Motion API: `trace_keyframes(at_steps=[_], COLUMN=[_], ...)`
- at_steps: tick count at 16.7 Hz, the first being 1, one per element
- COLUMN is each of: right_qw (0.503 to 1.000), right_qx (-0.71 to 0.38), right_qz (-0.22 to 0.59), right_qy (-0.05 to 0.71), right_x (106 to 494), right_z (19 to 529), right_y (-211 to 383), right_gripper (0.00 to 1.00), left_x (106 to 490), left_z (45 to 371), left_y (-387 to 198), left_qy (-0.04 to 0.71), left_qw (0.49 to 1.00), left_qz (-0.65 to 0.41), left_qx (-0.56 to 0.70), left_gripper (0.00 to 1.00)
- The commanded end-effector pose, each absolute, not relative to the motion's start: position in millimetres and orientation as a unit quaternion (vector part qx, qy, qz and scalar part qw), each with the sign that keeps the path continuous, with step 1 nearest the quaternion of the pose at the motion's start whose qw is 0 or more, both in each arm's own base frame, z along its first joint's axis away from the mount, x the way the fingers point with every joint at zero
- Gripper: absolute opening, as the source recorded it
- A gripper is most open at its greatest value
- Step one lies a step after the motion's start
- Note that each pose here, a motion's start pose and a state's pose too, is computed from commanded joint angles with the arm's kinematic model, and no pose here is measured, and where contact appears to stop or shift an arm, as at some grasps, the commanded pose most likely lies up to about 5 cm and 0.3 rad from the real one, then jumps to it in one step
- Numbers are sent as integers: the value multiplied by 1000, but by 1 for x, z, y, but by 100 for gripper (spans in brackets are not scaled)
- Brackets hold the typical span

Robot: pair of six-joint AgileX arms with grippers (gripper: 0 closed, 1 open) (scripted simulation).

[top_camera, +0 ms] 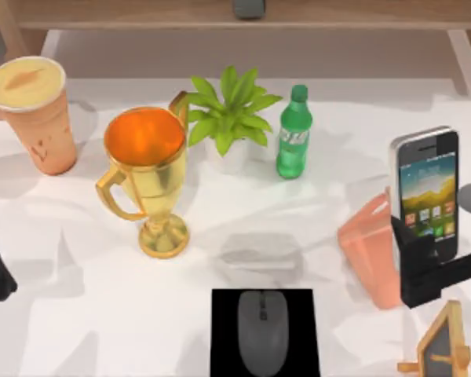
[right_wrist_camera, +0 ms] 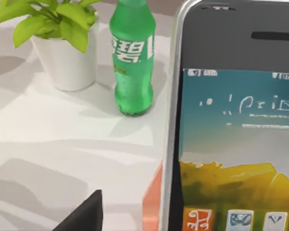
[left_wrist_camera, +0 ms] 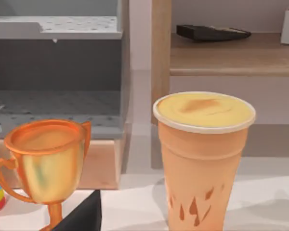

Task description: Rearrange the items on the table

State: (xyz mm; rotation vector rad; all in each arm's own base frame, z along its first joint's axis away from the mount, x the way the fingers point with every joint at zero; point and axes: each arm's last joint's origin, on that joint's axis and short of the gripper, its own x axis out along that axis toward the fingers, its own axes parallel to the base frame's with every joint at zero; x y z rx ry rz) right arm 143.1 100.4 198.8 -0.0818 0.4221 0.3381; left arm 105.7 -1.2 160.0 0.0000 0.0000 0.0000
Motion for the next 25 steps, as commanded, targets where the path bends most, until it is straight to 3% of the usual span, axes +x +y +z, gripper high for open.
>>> trace_keyframes(at_steps=[10,16,25], right_qw=[988,1000,1000], right_qx=[4,13,0], right_qz=[95,13,0], right_qy=[117,9,0], right_x=[126,107,106], right_z=[187,176,160], right_y=[40,6,-1], right_gripper=[100,100,100], left_x=[106,106,106], left_z=[160,160,160], left_y=[-1,-1,-1], left_qy=[0,0,0], left_qw=[1000,1000,1000], left_qz=[0,0,0], left_qx=[0,0,0], left_gripper=[100,100,100])
